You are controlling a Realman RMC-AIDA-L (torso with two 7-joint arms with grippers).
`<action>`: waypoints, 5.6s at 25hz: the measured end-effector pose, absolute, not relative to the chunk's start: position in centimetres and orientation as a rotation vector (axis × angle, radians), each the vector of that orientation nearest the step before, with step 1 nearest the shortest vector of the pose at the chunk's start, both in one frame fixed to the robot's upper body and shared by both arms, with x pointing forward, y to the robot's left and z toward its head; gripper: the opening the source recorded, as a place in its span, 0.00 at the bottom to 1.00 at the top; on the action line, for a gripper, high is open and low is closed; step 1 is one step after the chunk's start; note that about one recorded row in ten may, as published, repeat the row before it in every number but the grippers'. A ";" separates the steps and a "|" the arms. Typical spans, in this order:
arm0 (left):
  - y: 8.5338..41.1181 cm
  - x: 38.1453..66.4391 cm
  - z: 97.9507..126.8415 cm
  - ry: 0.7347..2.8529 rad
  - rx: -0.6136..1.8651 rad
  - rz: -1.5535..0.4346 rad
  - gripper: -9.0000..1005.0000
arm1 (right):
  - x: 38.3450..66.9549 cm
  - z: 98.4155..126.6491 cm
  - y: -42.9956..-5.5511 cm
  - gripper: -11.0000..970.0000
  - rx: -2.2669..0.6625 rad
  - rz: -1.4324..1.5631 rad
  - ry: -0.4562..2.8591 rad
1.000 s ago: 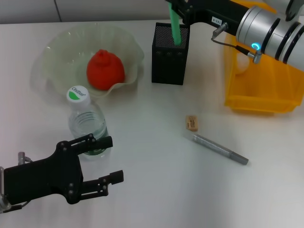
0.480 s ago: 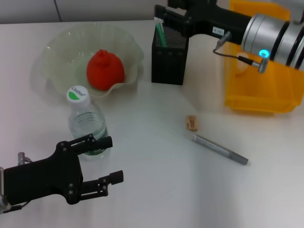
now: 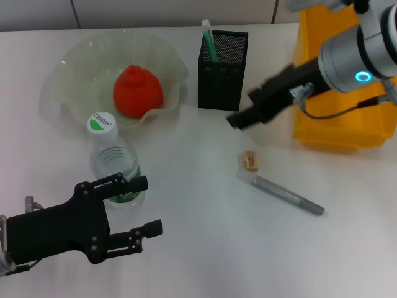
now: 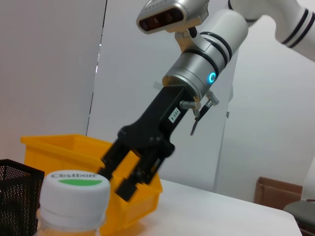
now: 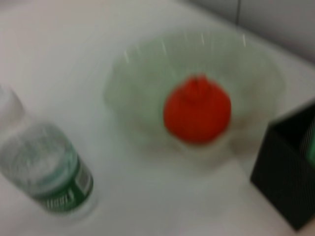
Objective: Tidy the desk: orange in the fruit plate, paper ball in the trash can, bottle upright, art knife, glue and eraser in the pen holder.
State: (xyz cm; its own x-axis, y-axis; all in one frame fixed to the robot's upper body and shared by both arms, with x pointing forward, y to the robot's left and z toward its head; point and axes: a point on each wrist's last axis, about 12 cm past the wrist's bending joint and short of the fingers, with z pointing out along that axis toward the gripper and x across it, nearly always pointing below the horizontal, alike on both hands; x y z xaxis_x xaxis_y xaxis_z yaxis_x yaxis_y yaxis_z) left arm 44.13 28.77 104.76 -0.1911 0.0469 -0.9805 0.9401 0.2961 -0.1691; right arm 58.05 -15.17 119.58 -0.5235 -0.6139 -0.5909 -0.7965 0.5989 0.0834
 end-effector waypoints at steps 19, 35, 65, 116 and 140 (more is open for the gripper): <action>28.7 44.3 104.6 1.539 0.938 -1.076 0.78 | 59.1 116.3 -14.1 0.70 -1.287 0.293 2.514; 28.5 44.6 104.6 1.542 0.948 -1.074 0.78 | 60.4 114.7 -13.3 0.69 -0.953 0.378 2.661; 28.3 44.4 104.3 1.544 0.952 -1.080 0.78 | 60.7 111.6 -12.3 0.59 -0.945 0.386 2.743; 27.8 43.5 104.0 1.549 0.994 -1.129 0.78 | 66.2 119.4 -16.5 0.46 -0.784 0.553 2.161; 27.8 43.9 104.3 1.540 1.006 -1.135 0.78 | 56.1 117.4 -15.8 0.82 -1.621 0.339 2.435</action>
State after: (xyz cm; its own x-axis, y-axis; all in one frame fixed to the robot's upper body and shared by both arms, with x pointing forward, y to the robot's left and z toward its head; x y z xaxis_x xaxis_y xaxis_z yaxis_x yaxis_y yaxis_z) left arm 43.95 27.79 104.30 -0.2195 0.0798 -0.9723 0.9525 0.2331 -0.1959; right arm 56.11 -15.83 117.40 -0.3805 -0.8790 -0.2874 -0.9241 0.3735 0.0810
